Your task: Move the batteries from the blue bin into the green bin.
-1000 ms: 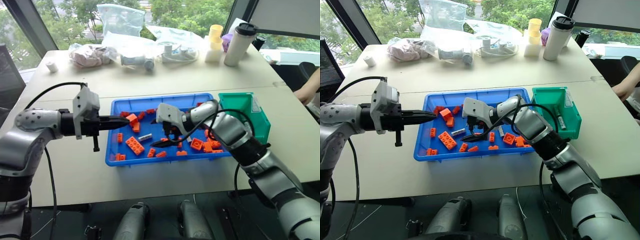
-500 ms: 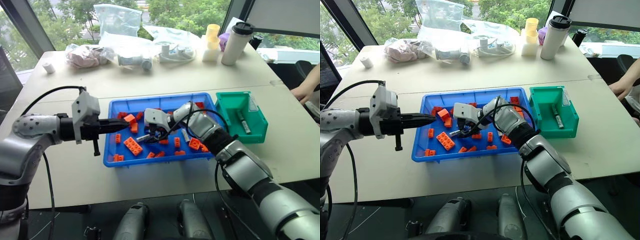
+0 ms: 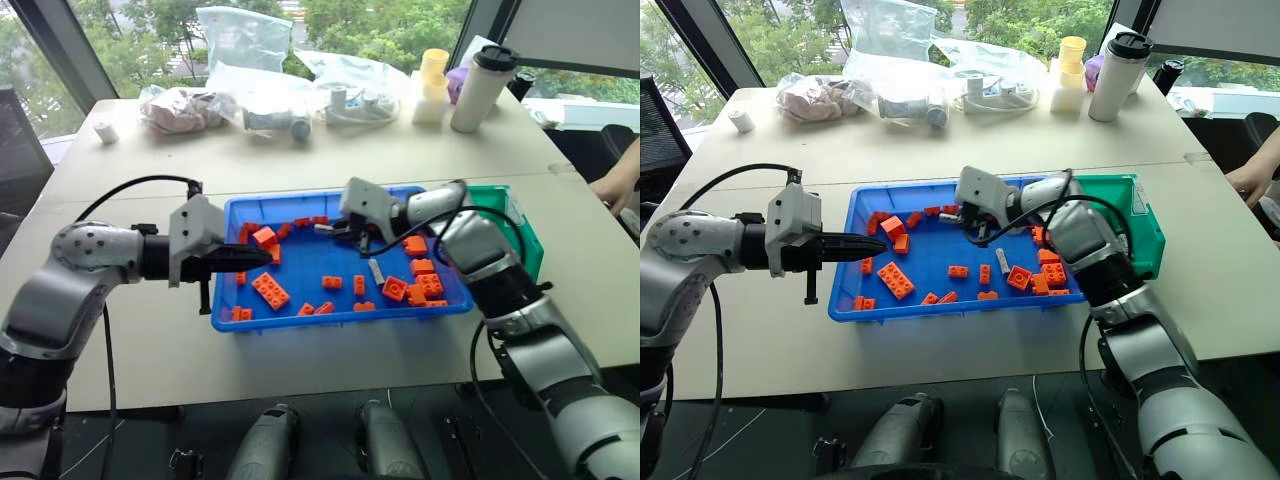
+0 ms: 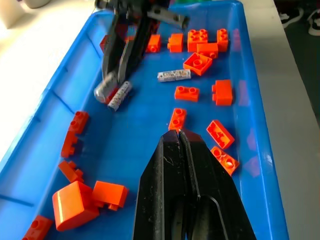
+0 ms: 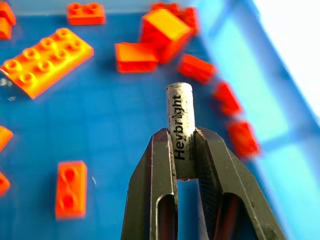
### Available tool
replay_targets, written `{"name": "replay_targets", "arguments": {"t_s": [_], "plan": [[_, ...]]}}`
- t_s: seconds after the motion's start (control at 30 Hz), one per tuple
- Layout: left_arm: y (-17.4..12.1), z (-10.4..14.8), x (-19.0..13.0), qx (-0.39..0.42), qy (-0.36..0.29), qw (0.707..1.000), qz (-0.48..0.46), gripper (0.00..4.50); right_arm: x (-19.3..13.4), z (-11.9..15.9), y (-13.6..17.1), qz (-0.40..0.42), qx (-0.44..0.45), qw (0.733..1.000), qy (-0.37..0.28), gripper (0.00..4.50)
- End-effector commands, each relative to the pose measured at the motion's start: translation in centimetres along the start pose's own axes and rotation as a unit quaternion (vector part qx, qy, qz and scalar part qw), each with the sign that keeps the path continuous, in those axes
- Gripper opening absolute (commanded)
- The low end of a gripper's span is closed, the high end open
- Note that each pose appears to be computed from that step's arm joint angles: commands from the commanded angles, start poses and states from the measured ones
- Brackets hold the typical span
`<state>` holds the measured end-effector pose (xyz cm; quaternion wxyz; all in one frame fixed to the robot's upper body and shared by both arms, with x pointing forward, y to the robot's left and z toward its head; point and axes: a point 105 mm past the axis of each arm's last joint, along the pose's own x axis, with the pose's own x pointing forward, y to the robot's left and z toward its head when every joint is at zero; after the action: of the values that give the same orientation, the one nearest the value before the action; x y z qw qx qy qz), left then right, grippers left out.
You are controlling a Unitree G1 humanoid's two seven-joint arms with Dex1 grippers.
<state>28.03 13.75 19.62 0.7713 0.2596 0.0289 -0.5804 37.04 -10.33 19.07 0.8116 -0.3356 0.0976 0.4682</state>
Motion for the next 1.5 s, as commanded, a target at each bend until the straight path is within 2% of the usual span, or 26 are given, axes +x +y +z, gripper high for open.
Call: {"name": "replay_targets", "arguments": {"t_s": [0.03,0.1,0.2,0.3,0.43,0.47,0.53,0.6,0.67,0.7,0.83,0.93,1.07,1.17,1.5], "plan": [[0.4,0.5,0.6,0.032,-0.01,0.999,-0.013,0.0,-7.1,-0.7,-2.9,-0.117,0.043,0.992,0.011,0.09],[0.5,0.3,1.0,0.04,-0.009,0.999,-0.022,0.0,-10.7,-2.1,-3.9,-0.173,0.071,0.982,0.036,0.09],[0.8,0.2,1.4,0.046,-0.013,0.998,-0.031,0.0,-13.7,-4.1,-3.8,-0.206,0.097,0.971,0.075,0.09],[1.0,0.0,1.7,0.054,-0.013,0.998,-0.036,0.0,-14.7,-5.9,-2.9,-0.205,0.11,0.967,0.107,0.09],[1.3,-0.4,2.2,0.065,-0.009,0.997,-0.045,0.0,-14.3,-8.0,-1.8,-0.196,0.139,0.963,0.121,0.09],[1.4,-0.4,2.3,0.067,-0.009,0.997,-0.046,0.0,-14.2,-8.3,-1.7,-0.198,0.148,0.961,0.121,1.13],[1.5,-0.4,2.4,0.071,-0.01,0.996,-0.047,0.0,-14.2,-8.2,-2.1,-0.207,0.141,0.96,0.121,1.95],[1.5,-0.3,2.5,0.073,-0.011,0.996,-0.047,0.0,-14.1,-7.3,-2.7,-0.219,0.132,0.961,0.108,3.05],[1.5,-0.3,2.5,0.074,-0.011,0.996,-0.048,0.0,-13.4,-5.5,-3.2,-0.217,0.122,0.965,0.081,4.14],[1.5,-0.3,2.5,0.075,-0.011,0.996,-0.048,0.0,-12.9,-4.7,-3.2,-0.209,0.115,0.969,0.069,4.45],[1.5,-0.2,2.5,0.076,-0.011,0.996,-0.047,0.0,-8.9,-0.7,-2.2,-0.146,0.123,0.982,-0.007,4.45],[1.5,-0.2,2.4,0.076,-0.009,0.996,-0.041,0.0,-3.1,1.6,1.4,-0.037,0.149,0.987,-0.047,4.45],[1.5,-0.1,2.1,0.075,-0.006,0.997,-0.034,0.0,0.4,1.2,2.8,-0.001,0.161,0.986,-0.037,4.45],[1.4,-0.2,1.8,0.075,0.0,0.997,-0.028,0.0,2.5,-0.2,3.0,0.006,0.167,0.986,-0.012,4.45],[0.9,-0.3,1.1,0.07,0.012,0.997,-0.014,0.0,3.7,-2.5,2.3,-0.002,0.157,0.987,0.027,4.45]]}}
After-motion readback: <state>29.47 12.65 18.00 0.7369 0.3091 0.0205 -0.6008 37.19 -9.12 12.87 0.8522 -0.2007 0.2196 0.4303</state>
